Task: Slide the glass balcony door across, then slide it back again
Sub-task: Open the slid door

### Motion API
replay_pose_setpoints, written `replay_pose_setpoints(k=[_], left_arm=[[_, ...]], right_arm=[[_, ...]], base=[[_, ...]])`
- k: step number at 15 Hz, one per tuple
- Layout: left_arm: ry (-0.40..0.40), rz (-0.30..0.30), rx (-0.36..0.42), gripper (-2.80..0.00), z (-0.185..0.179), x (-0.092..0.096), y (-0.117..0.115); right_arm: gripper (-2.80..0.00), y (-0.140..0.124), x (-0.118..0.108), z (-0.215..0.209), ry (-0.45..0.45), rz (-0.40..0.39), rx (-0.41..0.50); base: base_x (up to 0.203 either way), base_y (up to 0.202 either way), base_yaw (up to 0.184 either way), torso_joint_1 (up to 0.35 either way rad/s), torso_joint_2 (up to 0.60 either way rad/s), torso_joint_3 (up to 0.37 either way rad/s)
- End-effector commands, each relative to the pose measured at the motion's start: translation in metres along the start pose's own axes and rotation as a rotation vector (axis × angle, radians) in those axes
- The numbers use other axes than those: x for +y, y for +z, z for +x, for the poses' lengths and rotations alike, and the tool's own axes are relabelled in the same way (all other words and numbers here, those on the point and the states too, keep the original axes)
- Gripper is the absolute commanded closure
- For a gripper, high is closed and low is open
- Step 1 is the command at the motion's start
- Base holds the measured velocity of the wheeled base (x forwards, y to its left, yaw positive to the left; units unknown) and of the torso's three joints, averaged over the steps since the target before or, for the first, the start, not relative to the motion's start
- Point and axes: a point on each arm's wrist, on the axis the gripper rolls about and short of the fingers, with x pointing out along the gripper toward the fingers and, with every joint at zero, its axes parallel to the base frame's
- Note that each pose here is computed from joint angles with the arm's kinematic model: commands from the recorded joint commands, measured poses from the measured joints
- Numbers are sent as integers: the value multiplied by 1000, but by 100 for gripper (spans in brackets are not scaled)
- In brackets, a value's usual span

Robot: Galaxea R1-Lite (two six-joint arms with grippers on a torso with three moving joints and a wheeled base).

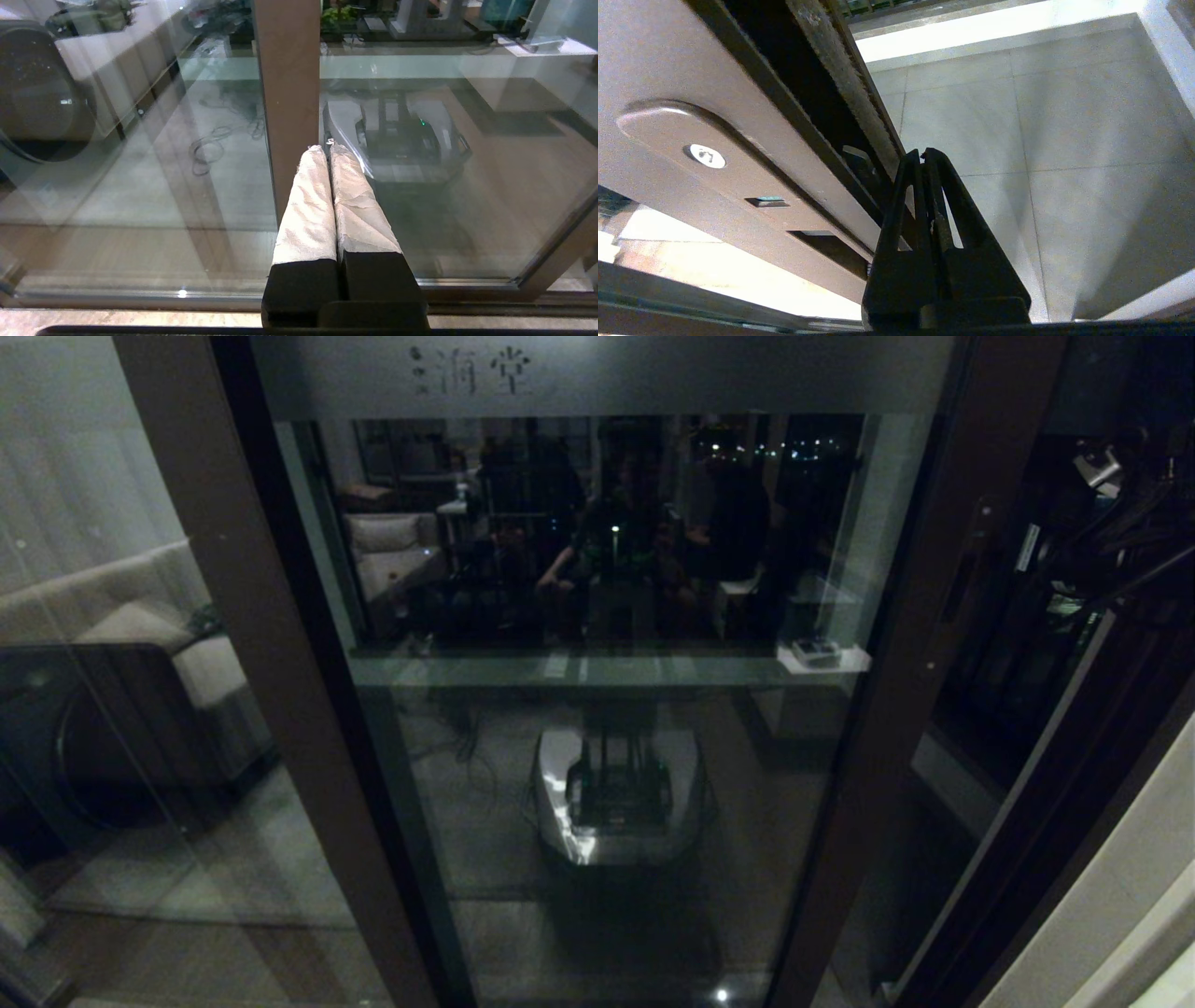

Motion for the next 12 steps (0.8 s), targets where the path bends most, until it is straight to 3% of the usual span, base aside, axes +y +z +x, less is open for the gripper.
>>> replay_pose_setpoints(k=[1,12], left_arm=[[1,0,0,0,0,0,0],[0,0,0,0,0,0,0]], right_arm=[[0,-1,5,1,12,-2,3],[0,-6,15,11,41,-7,21]], base=[[0,0,0,0,0,0],[0,0,0,0,0,0]])
